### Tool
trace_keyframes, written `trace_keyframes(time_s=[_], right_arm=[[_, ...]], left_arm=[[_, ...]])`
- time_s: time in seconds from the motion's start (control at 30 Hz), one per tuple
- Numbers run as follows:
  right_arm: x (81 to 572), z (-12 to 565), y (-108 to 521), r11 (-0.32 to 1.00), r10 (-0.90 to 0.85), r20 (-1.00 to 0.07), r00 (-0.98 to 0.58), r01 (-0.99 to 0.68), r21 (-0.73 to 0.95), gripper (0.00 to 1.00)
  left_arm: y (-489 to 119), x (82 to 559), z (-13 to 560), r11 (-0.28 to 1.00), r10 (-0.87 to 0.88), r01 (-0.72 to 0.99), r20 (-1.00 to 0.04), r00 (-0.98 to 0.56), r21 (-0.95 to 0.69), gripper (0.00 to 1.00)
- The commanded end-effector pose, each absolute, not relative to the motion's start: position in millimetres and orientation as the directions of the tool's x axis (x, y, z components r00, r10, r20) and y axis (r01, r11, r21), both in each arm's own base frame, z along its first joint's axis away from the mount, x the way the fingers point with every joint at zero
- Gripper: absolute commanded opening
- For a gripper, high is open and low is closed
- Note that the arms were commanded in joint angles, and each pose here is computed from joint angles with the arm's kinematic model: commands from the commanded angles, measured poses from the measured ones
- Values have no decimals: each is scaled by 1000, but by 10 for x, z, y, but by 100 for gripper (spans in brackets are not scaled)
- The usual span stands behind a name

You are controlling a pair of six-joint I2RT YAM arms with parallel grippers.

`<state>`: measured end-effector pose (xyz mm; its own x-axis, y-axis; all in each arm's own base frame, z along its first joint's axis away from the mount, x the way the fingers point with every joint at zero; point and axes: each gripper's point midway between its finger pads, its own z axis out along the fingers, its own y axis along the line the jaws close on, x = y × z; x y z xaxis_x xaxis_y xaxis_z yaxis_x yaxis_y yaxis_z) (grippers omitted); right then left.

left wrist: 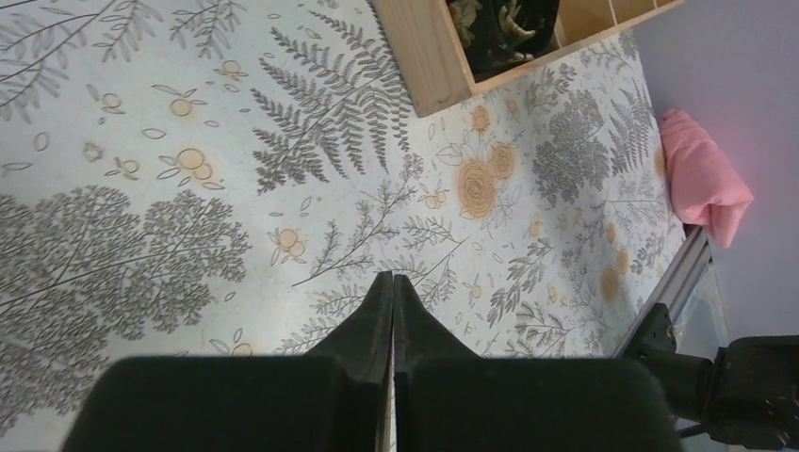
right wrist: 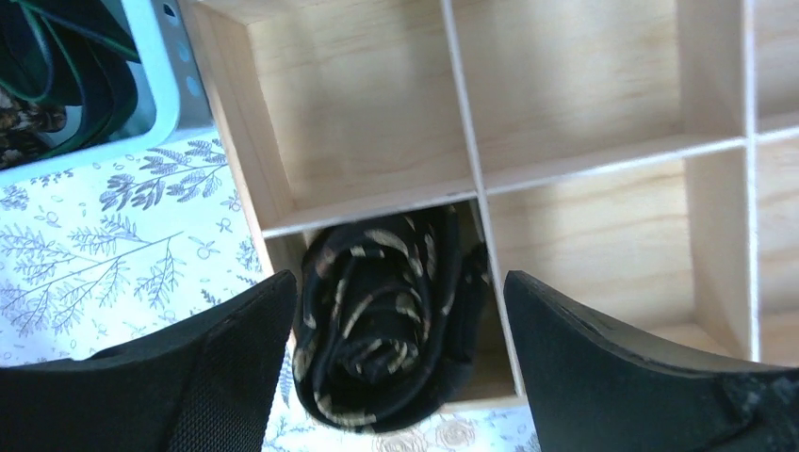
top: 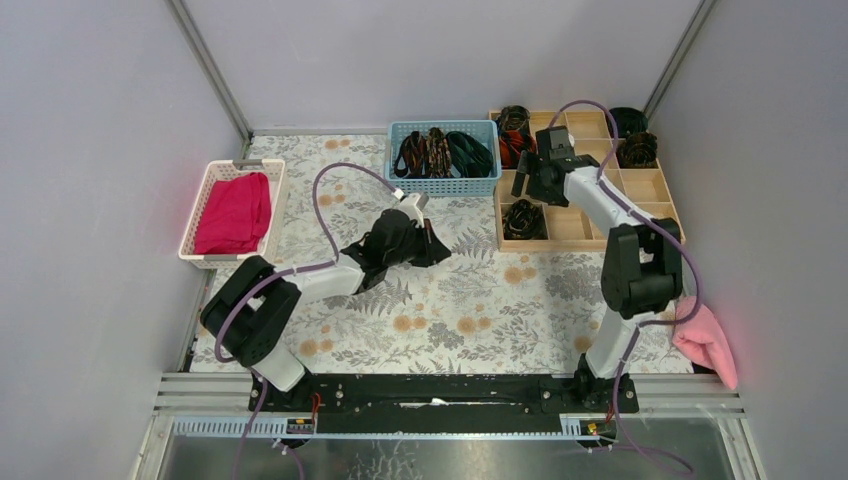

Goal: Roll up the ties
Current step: Reset both arms

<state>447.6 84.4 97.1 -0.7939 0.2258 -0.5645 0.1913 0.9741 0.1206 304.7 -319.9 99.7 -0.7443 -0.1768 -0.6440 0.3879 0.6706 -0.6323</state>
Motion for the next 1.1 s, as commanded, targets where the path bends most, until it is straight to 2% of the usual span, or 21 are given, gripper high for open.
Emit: trace_keyframes(time_s=[0.0,0.33,0.47,0.77,0.97,1.07], right_arm=[[4443,1672,754,974,220,-715,-664,196,118,89],[3865,2190,731,963,268,-820,-507,131,234,100],[3663,2318,673,965,262,-853,-451,106,240,100],[3496,2478,580,968,250,-881,-402,106,226,100],[3501,2443,507,980,194,-885,-422,116,159,100],[3482,2480,549,979,206,-886,-415,96,182,100]], left_arm=[[-3002,3138,1109,728,-207,368,-697,-687,-579,0],[-2772,3078,1482,747,-267,361,-750,-606,-558,0],[-2713,3080,1465,770,-259,341,-753,-605,-540,0],[-2651,3071,1469,787,-254,329,-759,-600,-523,0],[-2652,3077,1449,789,-250,328,-759,-601,-519,0],[-2645,3069,1450,790,-248,328,-759,-602,-518,0]])
